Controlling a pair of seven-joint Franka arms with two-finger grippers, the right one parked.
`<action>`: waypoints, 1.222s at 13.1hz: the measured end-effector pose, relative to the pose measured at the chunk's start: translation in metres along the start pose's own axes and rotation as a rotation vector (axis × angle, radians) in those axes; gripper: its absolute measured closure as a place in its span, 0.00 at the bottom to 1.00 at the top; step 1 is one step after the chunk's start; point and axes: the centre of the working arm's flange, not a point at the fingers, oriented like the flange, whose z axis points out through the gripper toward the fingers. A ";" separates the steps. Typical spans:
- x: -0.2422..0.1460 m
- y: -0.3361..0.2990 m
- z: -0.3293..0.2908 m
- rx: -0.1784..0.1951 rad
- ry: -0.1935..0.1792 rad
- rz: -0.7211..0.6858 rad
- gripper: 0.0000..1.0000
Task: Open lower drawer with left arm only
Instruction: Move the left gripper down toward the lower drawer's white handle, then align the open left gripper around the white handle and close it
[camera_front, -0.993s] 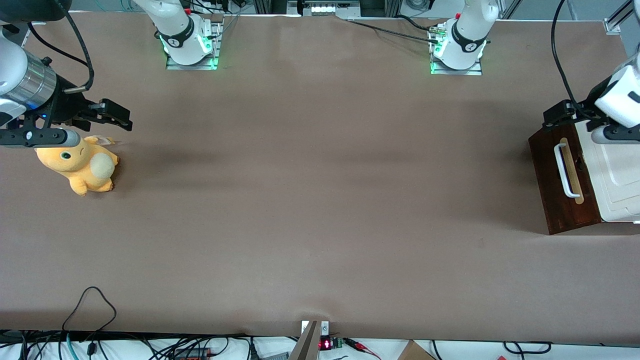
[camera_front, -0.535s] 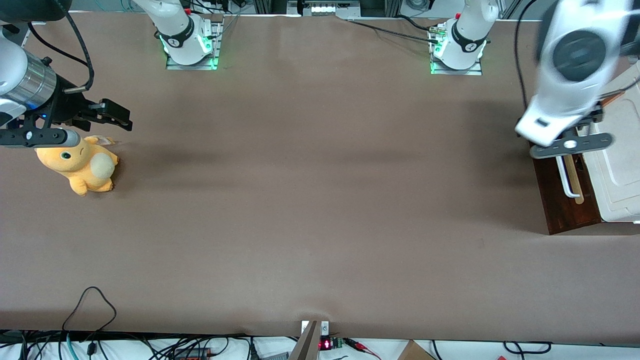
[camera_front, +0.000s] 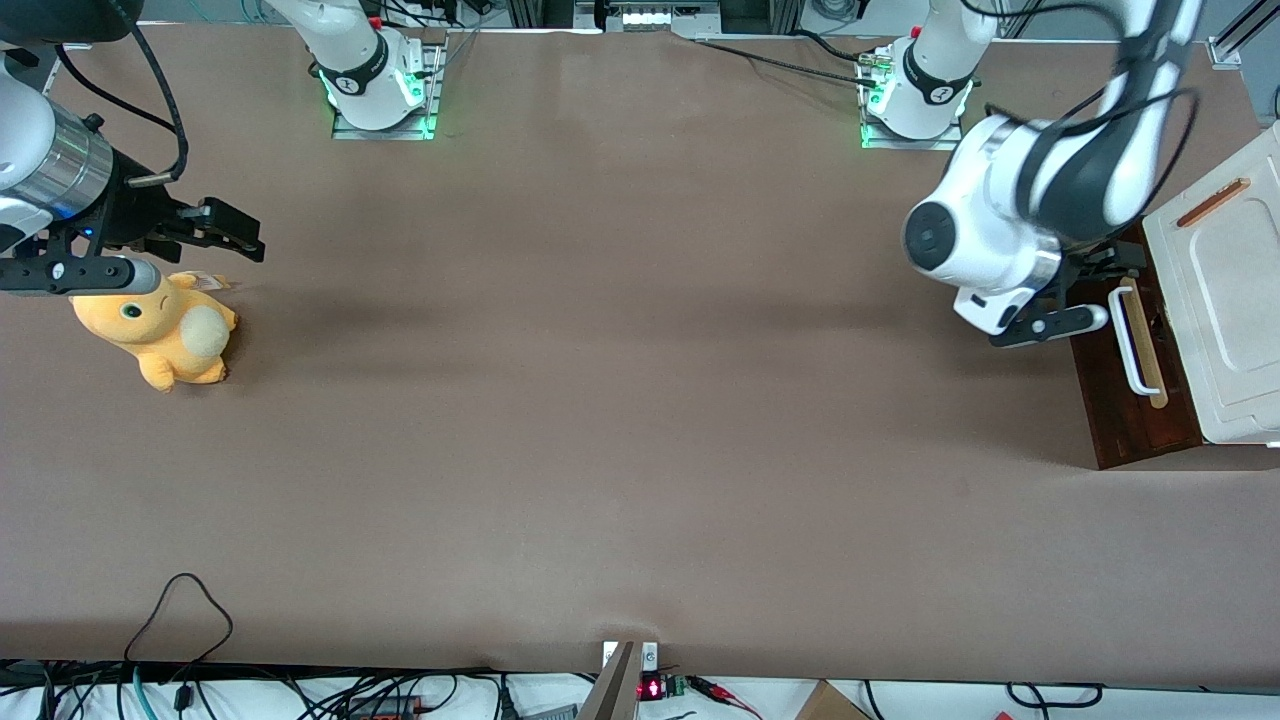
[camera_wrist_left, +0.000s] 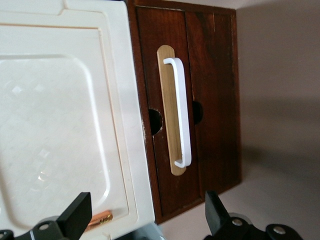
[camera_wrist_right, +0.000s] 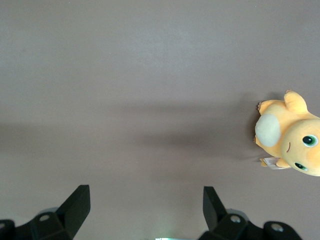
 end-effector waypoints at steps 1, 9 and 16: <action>0.000 0.014 0.009 0.034 0.010 0.015 0.00; 0.015 0.068 0.077 0.213 0.108 0.050 0.03; 0.026 0.073 0.121 0.181 0.119 0.007 0.04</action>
